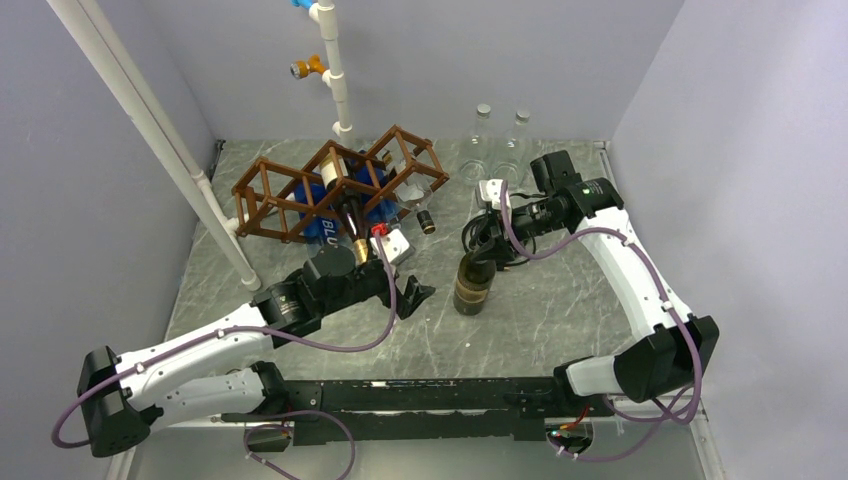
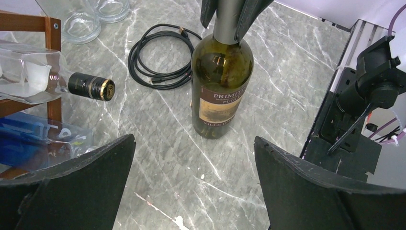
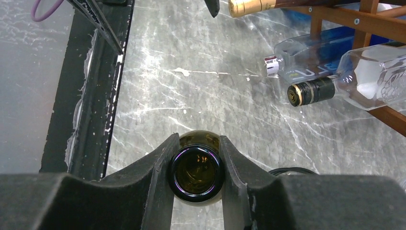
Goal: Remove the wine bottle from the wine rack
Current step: Pick up the wine bottle from the center of the board.
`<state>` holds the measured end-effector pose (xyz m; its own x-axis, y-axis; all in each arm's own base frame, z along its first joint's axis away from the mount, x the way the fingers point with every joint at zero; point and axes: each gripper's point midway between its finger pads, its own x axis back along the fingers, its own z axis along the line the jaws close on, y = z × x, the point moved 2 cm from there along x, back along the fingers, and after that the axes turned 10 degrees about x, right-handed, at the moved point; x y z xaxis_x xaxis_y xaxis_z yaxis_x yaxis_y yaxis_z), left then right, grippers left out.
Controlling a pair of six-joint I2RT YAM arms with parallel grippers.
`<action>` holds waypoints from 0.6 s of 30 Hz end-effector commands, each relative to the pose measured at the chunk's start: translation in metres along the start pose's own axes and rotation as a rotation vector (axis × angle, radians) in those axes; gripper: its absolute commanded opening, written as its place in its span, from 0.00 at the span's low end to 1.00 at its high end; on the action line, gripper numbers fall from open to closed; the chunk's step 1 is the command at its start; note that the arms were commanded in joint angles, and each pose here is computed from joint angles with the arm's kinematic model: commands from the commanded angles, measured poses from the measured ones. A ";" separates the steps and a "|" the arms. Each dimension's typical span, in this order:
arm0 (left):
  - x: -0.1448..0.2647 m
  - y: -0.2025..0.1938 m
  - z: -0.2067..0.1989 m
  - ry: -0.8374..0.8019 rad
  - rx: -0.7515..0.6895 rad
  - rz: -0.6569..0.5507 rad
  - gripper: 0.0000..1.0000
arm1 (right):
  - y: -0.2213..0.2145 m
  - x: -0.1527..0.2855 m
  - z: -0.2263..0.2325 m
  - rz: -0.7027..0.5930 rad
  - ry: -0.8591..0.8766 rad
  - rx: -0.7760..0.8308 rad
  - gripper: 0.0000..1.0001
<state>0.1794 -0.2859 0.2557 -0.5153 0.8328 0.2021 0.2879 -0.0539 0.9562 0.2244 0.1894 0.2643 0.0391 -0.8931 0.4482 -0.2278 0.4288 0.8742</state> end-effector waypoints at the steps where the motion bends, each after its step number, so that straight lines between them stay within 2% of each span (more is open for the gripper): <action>1: 0.006 0.010 0.001 0.010 -0.005 -0.044 0.99 | 0.024 0.008 -0.006 -0.041 -0.011 0.063 0.01; 10: 0.012 0.010 0.008 0.052 0.000 -0.062 1.00 | 0.047 0.030 -0.019 -0.003 -0.088 0.059 0.00; 18: 0.016 0.005 0.013 0.078 -0.004 -0.039 1.00 | 0.064 0.065 -0.058 -0.002 -0.257 0.048 0.00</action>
<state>0.1813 -0.2726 0.2582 -0.5635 0.8034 0.1923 0.2765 -0.0358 0.9603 0.2497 0.1699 0.3205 -0.1111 -0.8841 0.4539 -0.2160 0.4673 0.8573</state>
